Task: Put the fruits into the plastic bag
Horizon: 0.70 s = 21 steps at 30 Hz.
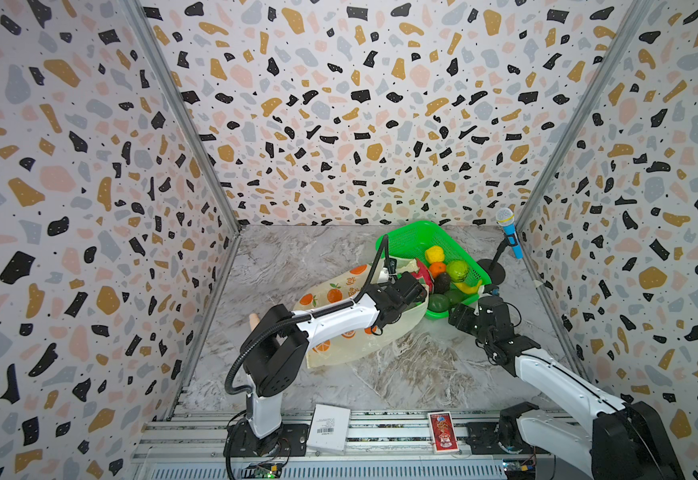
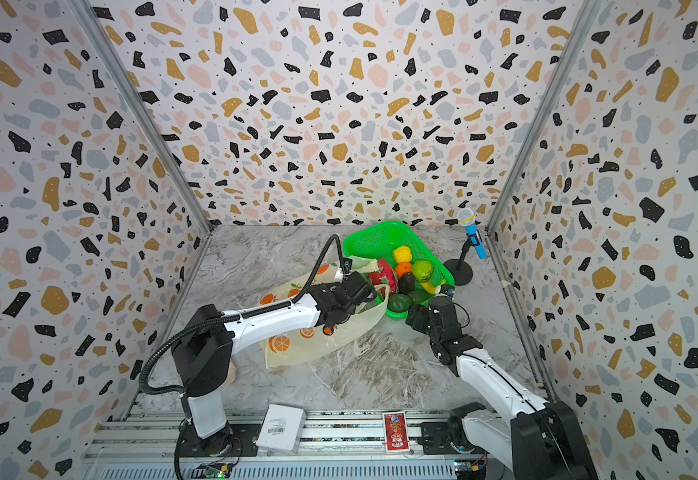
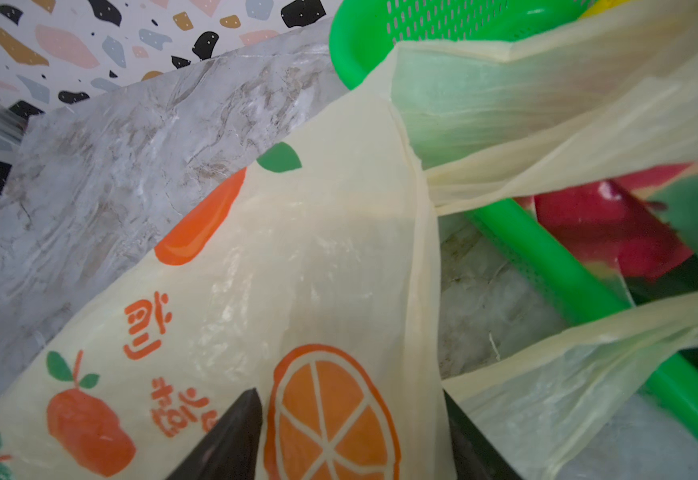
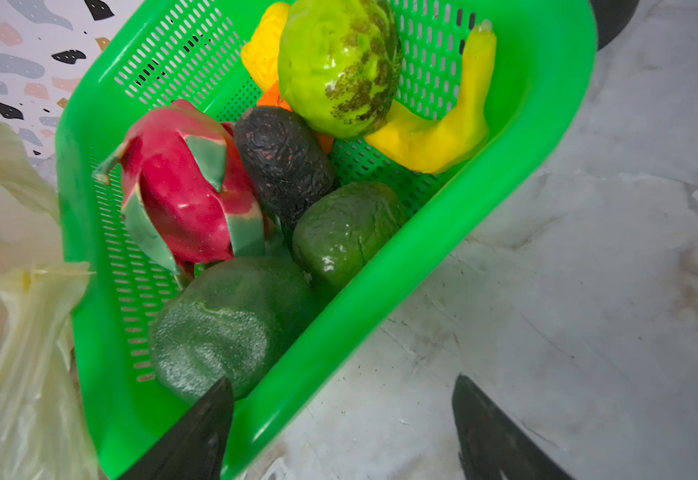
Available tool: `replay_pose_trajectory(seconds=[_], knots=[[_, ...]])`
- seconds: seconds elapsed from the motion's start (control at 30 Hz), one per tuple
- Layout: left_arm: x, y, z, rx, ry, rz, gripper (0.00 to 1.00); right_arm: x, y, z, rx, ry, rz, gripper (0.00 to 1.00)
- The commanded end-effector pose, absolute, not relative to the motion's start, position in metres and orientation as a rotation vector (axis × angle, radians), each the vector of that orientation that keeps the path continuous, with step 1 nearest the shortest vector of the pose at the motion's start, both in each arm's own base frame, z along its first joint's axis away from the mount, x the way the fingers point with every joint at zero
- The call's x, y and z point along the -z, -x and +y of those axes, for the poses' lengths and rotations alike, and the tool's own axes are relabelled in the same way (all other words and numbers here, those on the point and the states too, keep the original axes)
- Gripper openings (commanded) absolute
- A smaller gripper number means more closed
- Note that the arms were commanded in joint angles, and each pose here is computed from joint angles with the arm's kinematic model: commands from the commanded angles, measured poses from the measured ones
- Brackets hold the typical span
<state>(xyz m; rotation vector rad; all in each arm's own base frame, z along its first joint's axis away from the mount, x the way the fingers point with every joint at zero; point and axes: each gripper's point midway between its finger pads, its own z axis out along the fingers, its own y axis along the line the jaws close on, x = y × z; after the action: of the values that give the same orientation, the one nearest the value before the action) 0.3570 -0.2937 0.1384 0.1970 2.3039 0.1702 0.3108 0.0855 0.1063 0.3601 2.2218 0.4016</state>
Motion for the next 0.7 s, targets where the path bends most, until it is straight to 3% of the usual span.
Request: replay_pose_trajectory(seconds=[0.0, 0.17, 0.23, 0.37, 0.67], knots=[[-0.152, -0.361, -0.290, -0.099, -0.160, 2.302, 0.38, -0.142, -0.318, 0.089, -0.433, -0.329, 2.152, 0.83], [-0.185, -0.364, -0.297, 0.195, -0.250, 2.239, 0.07, -0.167, -0.321, 0.095, -0.466, -0.281, 2.107, 0.83], [-0.204, -0.363, -0.295, 0.308, -0.291, 2.185, 0.00, -0.180, -0.321, 0.102, -0.492, -0.239, 2.082, 0.83], [-0.236, -0.357, -0.274, 0.337, -0.354, 2.085, 0.00, -0.212, -0.319, 0.126, -0.601, -0.101, 2.007, 0.83], [-0.253, -0.326, -0.258, 0.408, -0.505, 1.985, 0.00, -0.281, -0.287, 0.194, -0.833, 0.242, 1.790, 0.85]])
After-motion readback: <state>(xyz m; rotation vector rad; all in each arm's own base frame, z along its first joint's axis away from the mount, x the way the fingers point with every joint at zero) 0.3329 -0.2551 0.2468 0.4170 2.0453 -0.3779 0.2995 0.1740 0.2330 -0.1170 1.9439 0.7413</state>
